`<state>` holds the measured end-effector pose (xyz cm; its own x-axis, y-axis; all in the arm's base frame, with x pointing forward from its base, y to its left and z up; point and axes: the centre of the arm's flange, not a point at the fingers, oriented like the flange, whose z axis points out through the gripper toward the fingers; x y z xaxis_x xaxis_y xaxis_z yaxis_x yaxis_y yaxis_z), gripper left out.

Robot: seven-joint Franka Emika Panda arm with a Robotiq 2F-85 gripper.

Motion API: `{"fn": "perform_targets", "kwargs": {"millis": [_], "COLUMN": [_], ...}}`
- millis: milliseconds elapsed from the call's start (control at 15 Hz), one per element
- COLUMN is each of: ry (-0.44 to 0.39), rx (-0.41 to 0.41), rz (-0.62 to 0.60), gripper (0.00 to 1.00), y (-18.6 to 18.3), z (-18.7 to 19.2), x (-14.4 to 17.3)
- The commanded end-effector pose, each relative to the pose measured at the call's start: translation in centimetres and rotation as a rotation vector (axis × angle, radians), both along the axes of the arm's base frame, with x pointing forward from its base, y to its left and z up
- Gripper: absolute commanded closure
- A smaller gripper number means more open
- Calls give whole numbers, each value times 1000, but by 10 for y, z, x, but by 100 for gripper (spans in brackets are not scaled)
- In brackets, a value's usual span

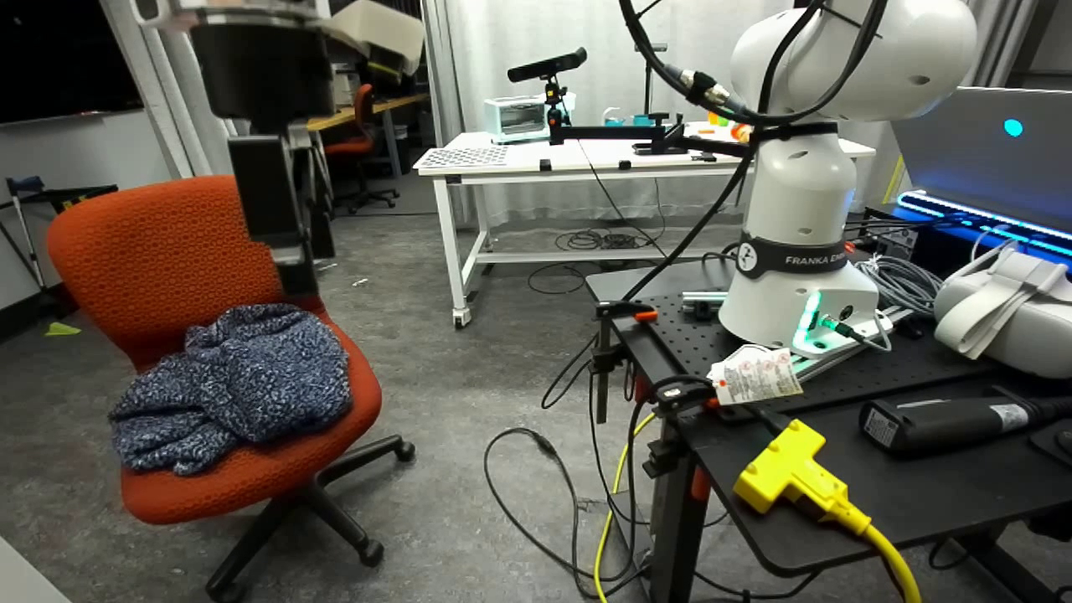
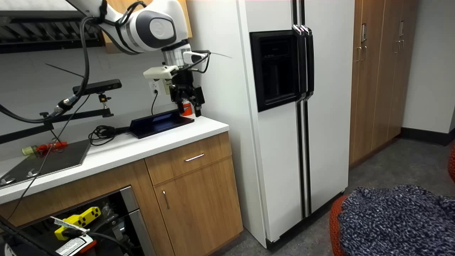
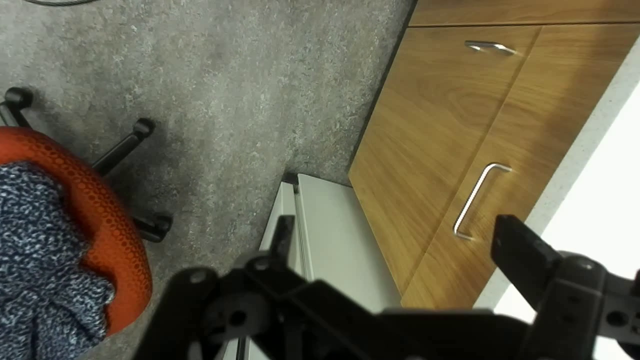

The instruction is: Open the top drawer of the bottom cabinet.

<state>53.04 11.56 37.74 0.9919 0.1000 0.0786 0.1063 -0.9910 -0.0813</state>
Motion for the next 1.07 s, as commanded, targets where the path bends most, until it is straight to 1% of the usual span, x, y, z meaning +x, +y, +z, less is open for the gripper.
{"fn": "perform_targets", "kwargs": {"millis": [0,133,200,267,467,800,1000], "ry": [10,23,33,35,41,38,46], "rx": [69,98,97,66,75,76,94], "rz": [21,26,34,11,20,20,18], "gripper": [0,0,0,0,0,0,0], "y": [17,29,33,22,31,31,29], "z": [-32,-43,-45,-43,-49,-48,-66], "x": [26,33,33,18,24,26,23]}}
